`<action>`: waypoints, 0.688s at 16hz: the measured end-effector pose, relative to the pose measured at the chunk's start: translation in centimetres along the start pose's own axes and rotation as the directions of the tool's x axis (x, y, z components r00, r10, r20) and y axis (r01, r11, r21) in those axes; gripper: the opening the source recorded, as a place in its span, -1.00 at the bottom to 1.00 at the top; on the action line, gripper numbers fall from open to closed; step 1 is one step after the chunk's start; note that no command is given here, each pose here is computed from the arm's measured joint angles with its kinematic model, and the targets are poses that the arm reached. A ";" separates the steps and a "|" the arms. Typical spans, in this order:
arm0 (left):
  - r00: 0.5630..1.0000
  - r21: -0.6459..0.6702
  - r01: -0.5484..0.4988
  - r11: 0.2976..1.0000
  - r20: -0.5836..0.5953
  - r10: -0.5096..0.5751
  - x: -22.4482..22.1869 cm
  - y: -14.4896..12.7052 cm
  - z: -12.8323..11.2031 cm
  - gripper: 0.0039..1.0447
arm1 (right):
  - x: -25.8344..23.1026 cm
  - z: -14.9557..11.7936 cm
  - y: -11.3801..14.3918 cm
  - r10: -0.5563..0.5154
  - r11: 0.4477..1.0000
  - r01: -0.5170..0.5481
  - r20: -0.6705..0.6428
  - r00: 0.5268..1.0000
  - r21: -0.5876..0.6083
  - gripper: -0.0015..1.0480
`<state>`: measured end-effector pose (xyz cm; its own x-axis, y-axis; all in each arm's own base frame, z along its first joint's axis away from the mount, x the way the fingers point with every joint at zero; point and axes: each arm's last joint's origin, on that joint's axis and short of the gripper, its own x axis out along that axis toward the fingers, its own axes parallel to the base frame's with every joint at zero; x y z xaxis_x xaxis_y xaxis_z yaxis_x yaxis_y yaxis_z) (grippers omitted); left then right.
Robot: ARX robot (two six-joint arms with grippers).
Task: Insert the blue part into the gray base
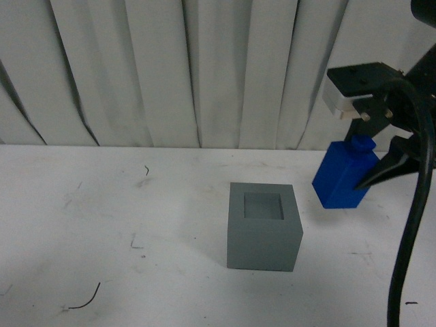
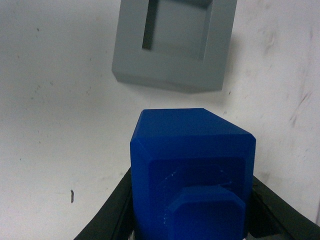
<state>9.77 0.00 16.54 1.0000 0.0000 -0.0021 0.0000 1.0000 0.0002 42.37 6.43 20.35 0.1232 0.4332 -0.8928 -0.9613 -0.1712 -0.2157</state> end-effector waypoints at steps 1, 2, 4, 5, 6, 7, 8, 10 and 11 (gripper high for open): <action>1.000 0.000 0.000 1.000 0.000 0.000 0.0 0.0 0.0 0.88 | -0.2 1.4 -0.2 0.006 1.000 -0.006 0.015 1.000 -0.009 -0.10; 1.000 0.000 0.000 1.000 0.000 0.000 0.0 0.0 0.0 0.88 | 0.0 2.2 -0.3 0.017 1.000 -0.017 0.021 1.000 -0.009 -0.10; 1.000 0.000 0.000 1.000 0.000 0.000 0.0 0.0 0.0 0.88 | 0.2 4.1 -0.3 0.042 0.999 -0.042 0.029 0.999 -0.012 -0.10; 1.000 0.000 0.000 1.000 0.000 0.000 0.0 0.0 0.0 0.88 | 0.2 5.1 -0.4 0.038 0.999 -0.037 0.031 0.999 -0.025 -0.10; 1.000 0.000 0.000 1.000 0.000 0.000 0.0 0.0 0.0 0.88 | 0.3 5.8 -0.6 0.037 0.999 -0.036 0.029 0.999 -0.031 -0.10; 1.000 0.000 0.000 1.000 0.000 0.000 0.0 0.0 0.0 0.88 | 0.7 6.4 -0.7 0.047 0.998 -0.046 0.025 0.999 -0.035 -0.10; 1.000 0.000 0.000 1.000 0.000 0.000 0.0 0.0 0.0 0.88 | 1.2 6.8 -0.9 0.064 0.998 -0.063 0.017 0.998 -0.030 -0.10; 1.000 0.000 0.000 1.000 0.000 0.000 0.0 0.0 0.0 0.88 | 2.0 7.4 -1.2 0.082 0.996 -0.081 0.014 0.997 -0.032 -0.10; 1.000 0.000 0.000 1.000 0.000 0.000 0.0 0.0 0.0 0.88 | 2.1 7.6 -1.4 0.078 0.997 -0.078 0.008 0.997 -0.029 -0.10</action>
<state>9.77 0.00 16.54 1.0000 0.0000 -0.0025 0.0000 1.0000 0.0002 42.05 14.34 21.77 0.0460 0.4257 -0.9037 -0.9604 -0.2301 -0.1573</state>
